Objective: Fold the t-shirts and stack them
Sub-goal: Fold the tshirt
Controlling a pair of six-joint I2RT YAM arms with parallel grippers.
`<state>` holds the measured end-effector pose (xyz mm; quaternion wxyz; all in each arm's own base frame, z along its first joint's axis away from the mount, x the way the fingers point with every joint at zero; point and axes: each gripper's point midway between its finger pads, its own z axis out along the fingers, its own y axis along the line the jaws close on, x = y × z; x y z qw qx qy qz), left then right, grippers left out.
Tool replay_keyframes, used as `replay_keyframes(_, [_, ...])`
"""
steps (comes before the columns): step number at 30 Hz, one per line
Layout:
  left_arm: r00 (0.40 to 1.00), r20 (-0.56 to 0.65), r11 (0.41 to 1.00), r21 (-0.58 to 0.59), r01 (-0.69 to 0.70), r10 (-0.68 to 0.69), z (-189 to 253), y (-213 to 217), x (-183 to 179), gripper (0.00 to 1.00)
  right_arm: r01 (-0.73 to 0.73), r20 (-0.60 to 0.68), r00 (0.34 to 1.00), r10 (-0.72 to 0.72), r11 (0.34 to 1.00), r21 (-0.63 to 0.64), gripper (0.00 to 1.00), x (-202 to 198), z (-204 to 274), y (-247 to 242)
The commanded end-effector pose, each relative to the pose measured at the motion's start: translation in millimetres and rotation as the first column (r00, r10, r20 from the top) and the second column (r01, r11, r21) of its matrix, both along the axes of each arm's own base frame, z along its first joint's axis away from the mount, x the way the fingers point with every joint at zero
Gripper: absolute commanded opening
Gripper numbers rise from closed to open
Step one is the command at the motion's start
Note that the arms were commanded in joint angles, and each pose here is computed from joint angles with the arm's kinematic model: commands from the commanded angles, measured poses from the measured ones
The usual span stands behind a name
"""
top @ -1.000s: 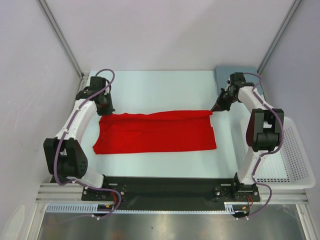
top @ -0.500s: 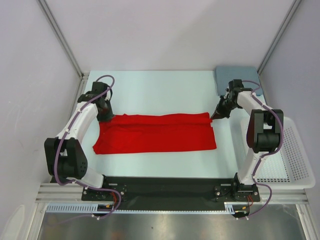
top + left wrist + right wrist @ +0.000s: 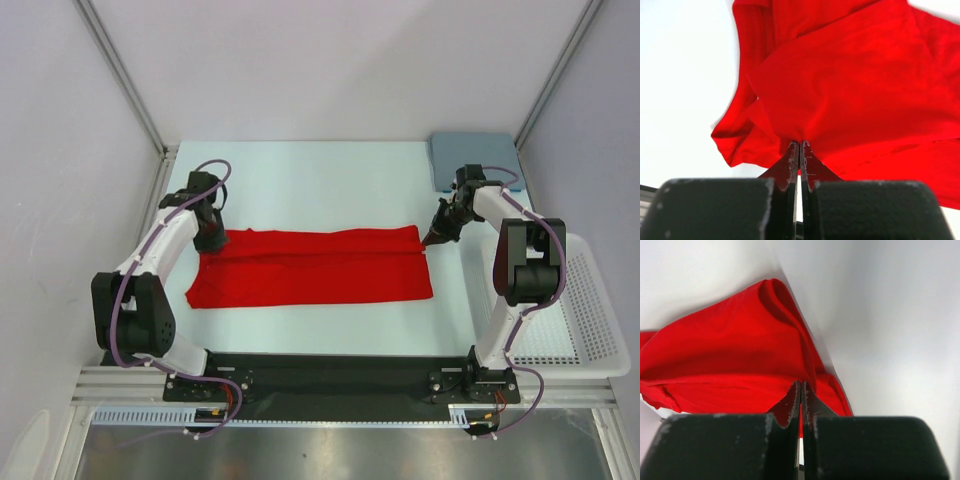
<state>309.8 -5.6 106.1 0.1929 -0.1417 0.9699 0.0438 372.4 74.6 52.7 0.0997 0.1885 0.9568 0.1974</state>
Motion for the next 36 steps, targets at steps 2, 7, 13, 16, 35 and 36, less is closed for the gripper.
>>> replay_keyframes(2, [0.999,-0.018,0.998,0.039,-0.039,0.039,-6,7,-7,0.04,-0.023,0.001,1.0,0.023,0.999,-0.027,0.0,-3,-2,-4])
replay_keyframes(7, [0.997,-0.062,0.998,0.041,-0.05,0.052,-16,8,-17,0.13,-0.035,-0.018,0.999,0.035,0.999,-0.027,0.0,-8,-6,-4])
replay_keyframes(13, [0.995,0.029,0.995,0.029,-0.096,0.095,9,9,-21,0.53,-0.061,-0.074,0.996,0.057,0.997,-0.049,0.27,-23,-6,-8])
replay_keyframes(16, [0.98,0.179,0.996,0.018,-0.091,0.086,40,11,-4,0.63,-0.057,-0.003,0.998,0.057,0.994,-0.095,0.44,-12,9,-15])
replay_keyframes(35, [0.998,0.056,0.988,-0.153,0.015,-0.007,-35,57,112,0.71,-0.243,0.169,0.954,0.247,0.969,-0.045,0.57,79,2,17])
replay_keyframes(36, [0.999,0.051,0.988,-0.153,0.021,-0.013,-39,59,113,0.74,-0.25,0.163,0.954,0.253,0.968,-0.038,0.57,76,-1,19])
